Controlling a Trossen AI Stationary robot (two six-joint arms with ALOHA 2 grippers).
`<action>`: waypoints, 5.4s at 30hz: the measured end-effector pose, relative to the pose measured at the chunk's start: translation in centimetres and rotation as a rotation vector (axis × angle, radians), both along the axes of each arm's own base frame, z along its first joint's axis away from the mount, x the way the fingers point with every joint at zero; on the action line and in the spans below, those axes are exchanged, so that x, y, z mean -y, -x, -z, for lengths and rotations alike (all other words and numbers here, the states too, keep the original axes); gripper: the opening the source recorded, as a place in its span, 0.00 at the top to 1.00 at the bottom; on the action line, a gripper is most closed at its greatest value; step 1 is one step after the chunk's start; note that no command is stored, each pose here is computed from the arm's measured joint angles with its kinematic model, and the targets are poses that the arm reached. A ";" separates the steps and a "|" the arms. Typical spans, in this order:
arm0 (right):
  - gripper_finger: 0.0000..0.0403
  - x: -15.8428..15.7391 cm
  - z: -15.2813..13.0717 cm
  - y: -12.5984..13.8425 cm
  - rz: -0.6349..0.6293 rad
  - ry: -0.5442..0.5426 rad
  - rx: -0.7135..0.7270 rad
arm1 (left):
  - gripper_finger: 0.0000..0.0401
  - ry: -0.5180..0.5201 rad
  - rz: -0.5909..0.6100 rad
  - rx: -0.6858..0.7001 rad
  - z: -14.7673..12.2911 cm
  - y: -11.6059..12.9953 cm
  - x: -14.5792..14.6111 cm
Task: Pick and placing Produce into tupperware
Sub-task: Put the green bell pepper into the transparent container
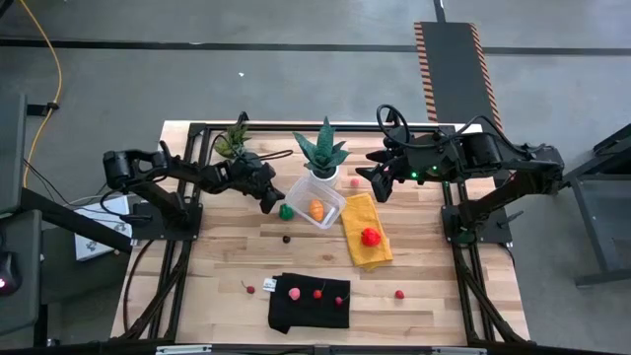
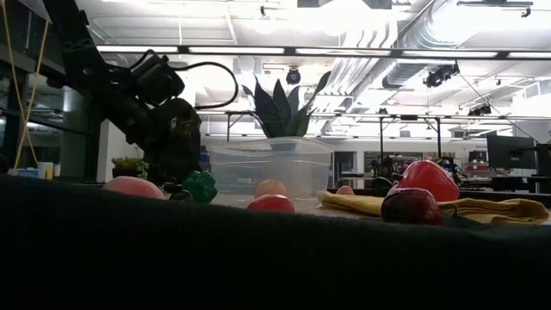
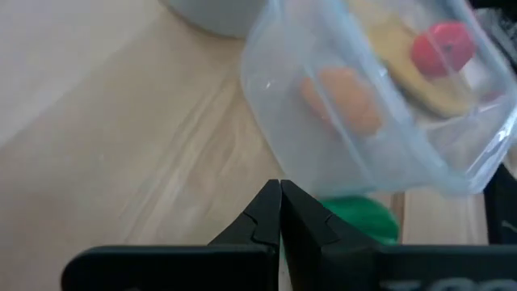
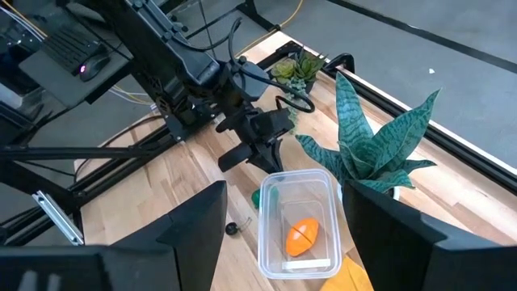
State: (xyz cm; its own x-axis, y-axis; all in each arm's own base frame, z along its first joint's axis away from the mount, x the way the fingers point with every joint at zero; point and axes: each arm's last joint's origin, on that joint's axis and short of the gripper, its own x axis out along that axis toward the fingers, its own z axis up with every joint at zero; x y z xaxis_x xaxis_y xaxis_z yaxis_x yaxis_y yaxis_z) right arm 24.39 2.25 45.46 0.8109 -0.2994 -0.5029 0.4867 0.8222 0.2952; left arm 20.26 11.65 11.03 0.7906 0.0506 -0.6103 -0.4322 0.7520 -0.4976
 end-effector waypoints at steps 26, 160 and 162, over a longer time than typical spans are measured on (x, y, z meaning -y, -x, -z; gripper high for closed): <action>0.41 0.1 0.0 0.0 0.016 0.010 0.002 | 1.00 -0.030 0.015 -0.009 0.1 0.0 0.0; 0.41 0.2 0.2 0.2 0.040 0.023 -0.024 | 0.32 -0.336 0.575 -0.216 -7.0 -3.8 8.6; 0.41 0.2 0.2 0.2 0.036 0.030 -0.026 | 0.32 -0.336 0.576 -0.217 -6.8 -4.0 8.6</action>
